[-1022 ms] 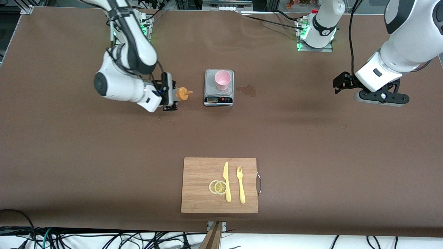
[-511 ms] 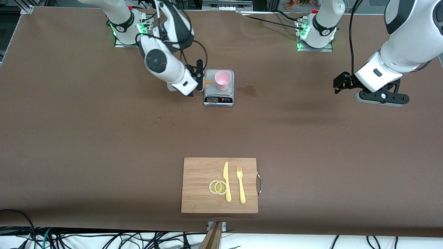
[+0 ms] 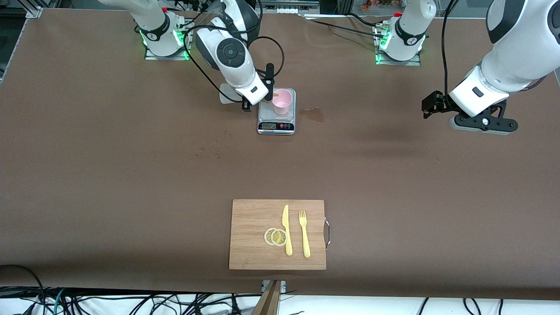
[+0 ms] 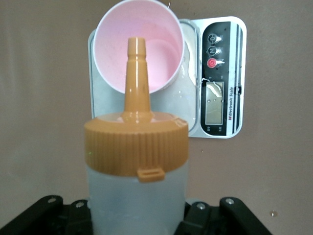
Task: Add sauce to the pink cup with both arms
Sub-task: 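Tilt the bottle nozzle over the pink cup and squeeze sauce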
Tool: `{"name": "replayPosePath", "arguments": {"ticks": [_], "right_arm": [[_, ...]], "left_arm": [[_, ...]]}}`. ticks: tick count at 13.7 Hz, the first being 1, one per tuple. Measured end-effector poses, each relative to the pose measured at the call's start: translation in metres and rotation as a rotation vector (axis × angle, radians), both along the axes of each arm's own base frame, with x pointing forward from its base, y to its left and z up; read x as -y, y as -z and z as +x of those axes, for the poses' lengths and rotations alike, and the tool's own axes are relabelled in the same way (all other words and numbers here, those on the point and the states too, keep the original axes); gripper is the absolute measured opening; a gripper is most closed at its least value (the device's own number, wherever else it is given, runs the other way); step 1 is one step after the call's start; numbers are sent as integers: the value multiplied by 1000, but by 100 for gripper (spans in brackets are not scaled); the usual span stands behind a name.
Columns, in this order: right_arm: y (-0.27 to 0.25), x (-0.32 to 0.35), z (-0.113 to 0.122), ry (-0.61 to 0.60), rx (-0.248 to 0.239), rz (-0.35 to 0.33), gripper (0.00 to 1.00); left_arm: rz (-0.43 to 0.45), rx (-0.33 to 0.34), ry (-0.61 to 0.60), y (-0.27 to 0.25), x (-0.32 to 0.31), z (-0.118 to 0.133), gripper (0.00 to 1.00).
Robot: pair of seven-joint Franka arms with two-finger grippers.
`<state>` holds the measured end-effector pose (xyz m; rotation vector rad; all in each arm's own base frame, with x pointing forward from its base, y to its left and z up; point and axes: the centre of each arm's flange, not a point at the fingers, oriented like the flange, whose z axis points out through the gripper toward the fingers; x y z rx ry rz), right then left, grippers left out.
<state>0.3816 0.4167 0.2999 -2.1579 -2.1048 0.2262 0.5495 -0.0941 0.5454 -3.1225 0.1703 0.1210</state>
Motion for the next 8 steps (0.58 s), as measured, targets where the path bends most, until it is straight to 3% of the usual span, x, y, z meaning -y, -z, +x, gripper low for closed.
{"name": "replayPosePath", "arguments": {"ticks": [8], "right_arm": [[-10, -6, -5, -65, 33, -126, 21]], "left_arm": [[0, 0, -1, 0, -1, 0, 100]]}}
